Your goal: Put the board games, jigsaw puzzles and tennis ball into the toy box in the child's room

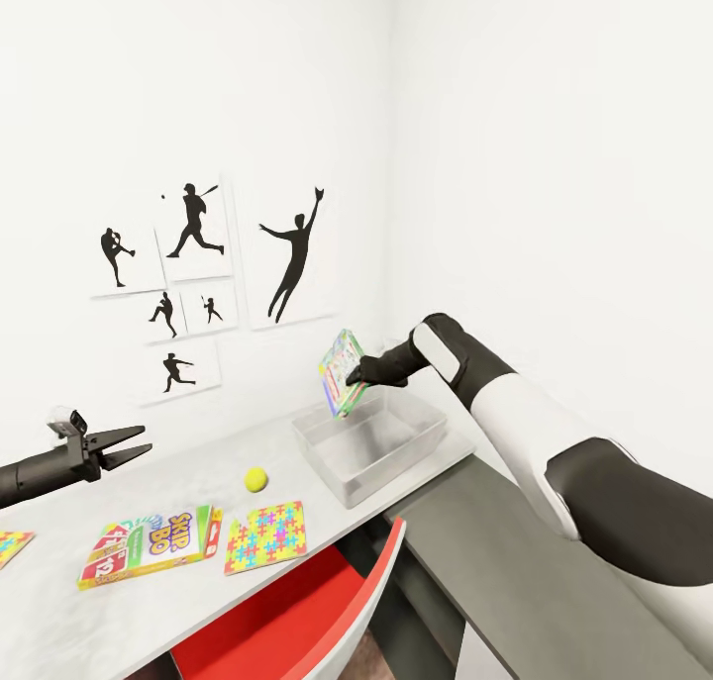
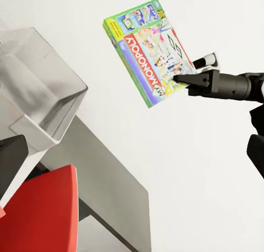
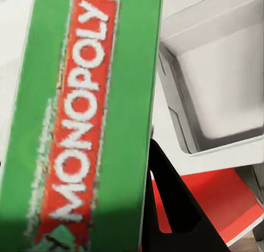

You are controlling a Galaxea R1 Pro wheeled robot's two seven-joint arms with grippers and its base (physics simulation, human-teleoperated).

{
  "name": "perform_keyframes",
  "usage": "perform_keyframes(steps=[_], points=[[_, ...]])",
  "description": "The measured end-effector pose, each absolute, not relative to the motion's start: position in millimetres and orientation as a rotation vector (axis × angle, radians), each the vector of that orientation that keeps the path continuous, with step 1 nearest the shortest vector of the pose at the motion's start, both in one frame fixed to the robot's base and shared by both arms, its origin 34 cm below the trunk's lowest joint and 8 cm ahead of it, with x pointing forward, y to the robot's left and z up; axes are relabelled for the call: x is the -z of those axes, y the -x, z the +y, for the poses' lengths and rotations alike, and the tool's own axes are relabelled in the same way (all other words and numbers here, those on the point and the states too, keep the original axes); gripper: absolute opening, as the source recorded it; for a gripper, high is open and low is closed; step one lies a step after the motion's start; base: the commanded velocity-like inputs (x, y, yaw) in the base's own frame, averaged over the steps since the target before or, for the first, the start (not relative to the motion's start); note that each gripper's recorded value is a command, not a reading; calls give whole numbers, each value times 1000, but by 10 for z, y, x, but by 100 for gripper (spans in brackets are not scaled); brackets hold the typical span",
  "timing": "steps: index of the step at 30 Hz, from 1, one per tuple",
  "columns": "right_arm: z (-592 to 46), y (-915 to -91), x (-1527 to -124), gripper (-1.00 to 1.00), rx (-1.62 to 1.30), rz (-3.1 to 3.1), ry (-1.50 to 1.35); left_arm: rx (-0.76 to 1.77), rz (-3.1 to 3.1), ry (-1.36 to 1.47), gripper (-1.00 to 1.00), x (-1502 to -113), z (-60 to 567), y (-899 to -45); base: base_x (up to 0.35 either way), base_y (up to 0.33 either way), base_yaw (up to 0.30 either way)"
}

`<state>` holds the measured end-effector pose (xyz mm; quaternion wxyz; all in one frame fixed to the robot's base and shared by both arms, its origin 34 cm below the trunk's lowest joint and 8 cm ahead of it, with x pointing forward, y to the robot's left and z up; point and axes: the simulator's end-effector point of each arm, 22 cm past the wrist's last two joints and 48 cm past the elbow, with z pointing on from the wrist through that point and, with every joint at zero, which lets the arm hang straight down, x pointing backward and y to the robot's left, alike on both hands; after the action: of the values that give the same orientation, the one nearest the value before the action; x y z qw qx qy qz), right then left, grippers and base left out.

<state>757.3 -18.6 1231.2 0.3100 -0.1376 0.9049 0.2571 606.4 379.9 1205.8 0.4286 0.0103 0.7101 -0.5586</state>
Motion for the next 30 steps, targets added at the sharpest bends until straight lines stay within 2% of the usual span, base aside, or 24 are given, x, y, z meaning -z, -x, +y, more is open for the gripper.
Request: perform_keyframes(steps=[30], points=[[-130,-7631,-12379,-100,-706,2360,376,1398,1787,-11,100,-11983,3838,-6090,0,0,0]])
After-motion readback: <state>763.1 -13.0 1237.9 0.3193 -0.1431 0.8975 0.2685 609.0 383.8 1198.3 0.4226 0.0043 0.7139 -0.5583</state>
